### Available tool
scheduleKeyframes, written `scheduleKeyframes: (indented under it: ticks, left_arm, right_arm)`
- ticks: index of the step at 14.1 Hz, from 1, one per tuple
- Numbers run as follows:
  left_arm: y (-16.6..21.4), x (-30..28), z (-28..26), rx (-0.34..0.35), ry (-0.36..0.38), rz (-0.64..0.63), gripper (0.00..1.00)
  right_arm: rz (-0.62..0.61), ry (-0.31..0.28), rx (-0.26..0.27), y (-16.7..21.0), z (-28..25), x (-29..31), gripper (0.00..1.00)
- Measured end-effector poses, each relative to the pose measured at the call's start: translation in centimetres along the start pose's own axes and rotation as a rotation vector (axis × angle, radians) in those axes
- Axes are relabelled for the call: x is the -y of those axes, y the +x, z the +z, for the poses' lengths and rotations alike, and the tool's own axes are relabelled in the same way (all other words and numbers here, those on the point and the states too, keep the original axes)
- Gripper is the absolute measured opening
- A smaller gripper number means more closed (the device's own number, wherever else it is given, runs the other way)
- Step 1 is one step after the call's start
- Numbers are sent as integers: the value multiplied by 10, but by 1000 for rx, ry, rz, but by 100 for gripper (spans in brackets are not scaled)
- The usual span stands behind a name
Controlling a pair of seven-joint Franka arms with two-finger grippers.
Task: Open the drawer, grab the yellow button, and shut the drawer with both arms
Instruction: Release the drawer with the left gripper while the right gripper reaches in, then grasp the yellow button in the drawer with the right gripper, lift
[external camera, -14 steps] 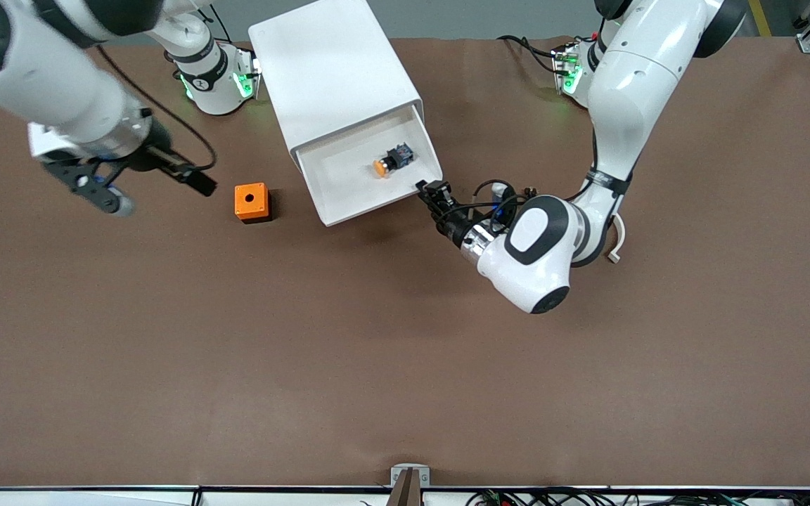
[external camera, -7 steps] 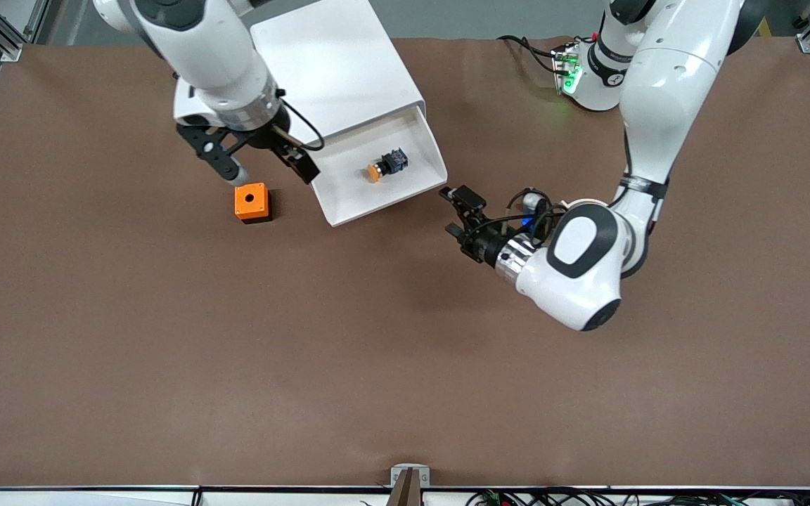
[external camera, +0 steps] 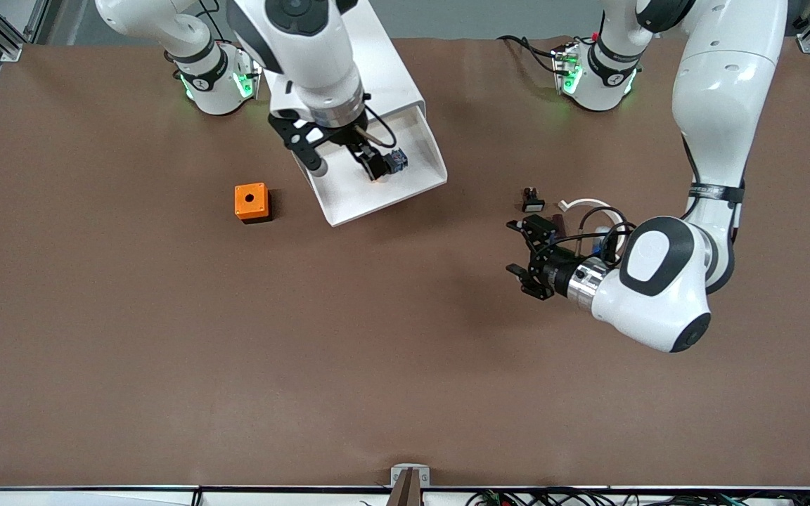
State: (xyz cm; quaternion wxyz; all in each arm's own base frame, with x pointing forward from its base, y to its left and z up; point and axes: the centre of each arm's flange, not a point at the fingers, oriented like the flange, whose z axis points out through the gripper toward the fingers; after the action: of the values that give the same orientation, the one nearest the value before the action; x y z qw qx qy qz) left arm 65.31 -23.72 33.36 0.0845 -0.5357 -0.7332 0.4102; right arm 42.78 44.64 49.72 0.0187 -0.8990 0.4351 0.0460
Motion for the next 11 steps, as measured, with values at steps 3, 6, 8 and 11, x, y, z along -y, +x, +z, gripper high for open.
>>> scheduleKeyframes:
  ticks: [3,6,8,11]
  left_arm:
    - [20,-12,-15,-47,-61,94,100]
    - [28,-16,-17,-121,-90,193,100]
    - [29,-18,-17,-171,-115,255,100]
    - [19,-7,-29,-203,-169,345,100]
  right_arm:
    - [-2,-16,-3,-22,21,4,100]
    - [-19,-51,-10,-37,52,9,100]
    - [-30,-70,-15,-44,69,11,100]
    - [-35,-84,-18,-48,82,13,100]
